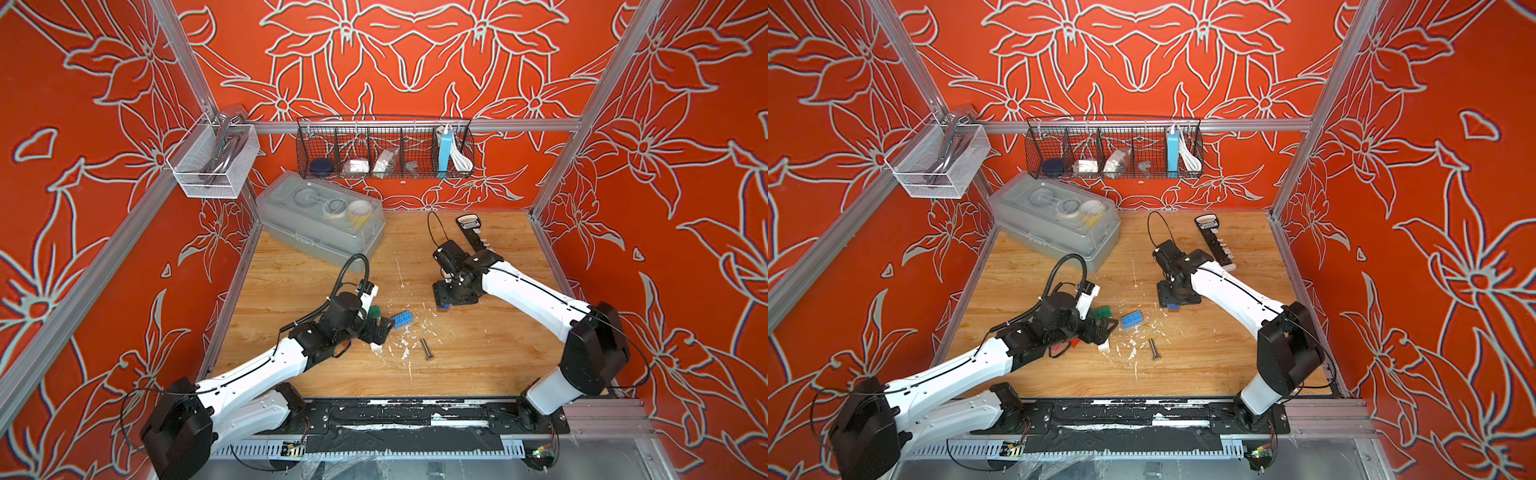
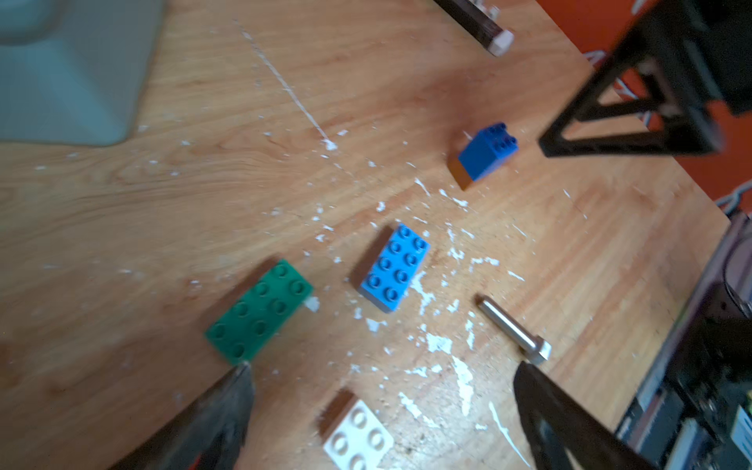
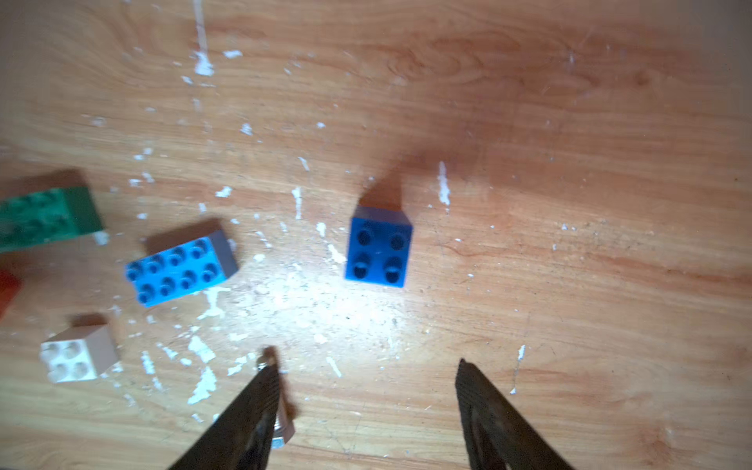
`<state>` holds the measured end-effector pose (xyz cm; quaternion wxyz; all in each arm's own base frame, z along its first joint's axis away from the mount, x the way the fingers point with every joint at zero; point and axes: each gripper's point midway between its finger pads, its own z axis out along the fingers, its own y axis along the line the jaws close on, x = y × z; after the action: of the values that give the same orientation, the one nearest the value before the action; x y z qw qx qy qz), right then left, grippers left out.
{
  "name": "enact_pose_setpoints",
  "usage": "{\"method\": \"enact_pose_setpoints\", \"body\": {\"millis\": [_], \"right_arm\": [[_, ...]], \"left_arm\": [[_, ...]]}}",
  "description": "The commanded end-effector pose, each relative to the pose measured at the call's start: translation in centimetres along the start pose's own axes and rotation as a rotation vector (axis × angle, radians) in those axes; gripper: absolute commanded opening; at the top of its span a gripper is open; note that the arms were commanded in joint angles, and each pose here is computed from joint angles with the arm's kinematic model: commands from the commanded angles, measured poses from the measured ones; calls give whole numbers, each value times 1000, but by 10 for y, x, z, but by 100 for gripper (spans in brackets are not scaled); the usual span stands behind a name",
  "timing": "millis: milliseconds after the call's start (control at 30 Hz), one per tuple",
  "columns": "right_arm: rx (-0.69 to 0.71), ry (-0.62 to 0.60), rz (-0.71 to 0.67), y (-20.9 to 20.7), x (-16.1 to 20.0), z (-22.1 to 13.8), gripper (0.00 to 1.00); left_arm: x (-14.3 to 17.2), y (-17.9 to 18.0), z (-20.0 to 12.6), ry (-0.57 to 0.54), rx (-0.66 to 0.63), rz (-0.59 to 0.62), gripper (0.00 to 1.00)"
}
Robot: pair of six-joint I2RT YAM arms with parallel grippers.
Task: Assemble a spoon with lego
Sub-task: Pick up the lego brick from the center of the board.
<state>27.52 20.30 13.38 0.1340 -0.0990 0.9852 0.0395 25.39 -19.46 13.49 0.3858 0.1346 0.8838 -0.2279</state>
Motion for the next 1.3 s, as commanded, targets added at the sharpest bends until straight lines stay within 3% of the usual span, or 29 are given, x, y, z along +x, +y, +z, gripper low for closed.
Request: {"method": "enact_pose_setpoints", "body": {"millis": [0, 300, 667, 1067, 1267], "right_arm": [[-7, -30, -78, 22, -2, -14, 78], [-65, 49, -252, 92, -6, 43, 91], [-76, 145, -345, 122, 9, 94, 92], [-54, 183, -340, 120, 18, 109, 77], [-19, 166, -324, 113, 14, 99, 57]], "left_arm": [[-14, 18, -20, -42, -40, -111, 98], [-2, 42, -32, -84, -90, -181, 98], [4, 40, -29, -77, -68, -182, 98], [8, 40, -26, -67, -63, -182, 98], [8, 36, -24, -62, -42, -166, 98]]}}
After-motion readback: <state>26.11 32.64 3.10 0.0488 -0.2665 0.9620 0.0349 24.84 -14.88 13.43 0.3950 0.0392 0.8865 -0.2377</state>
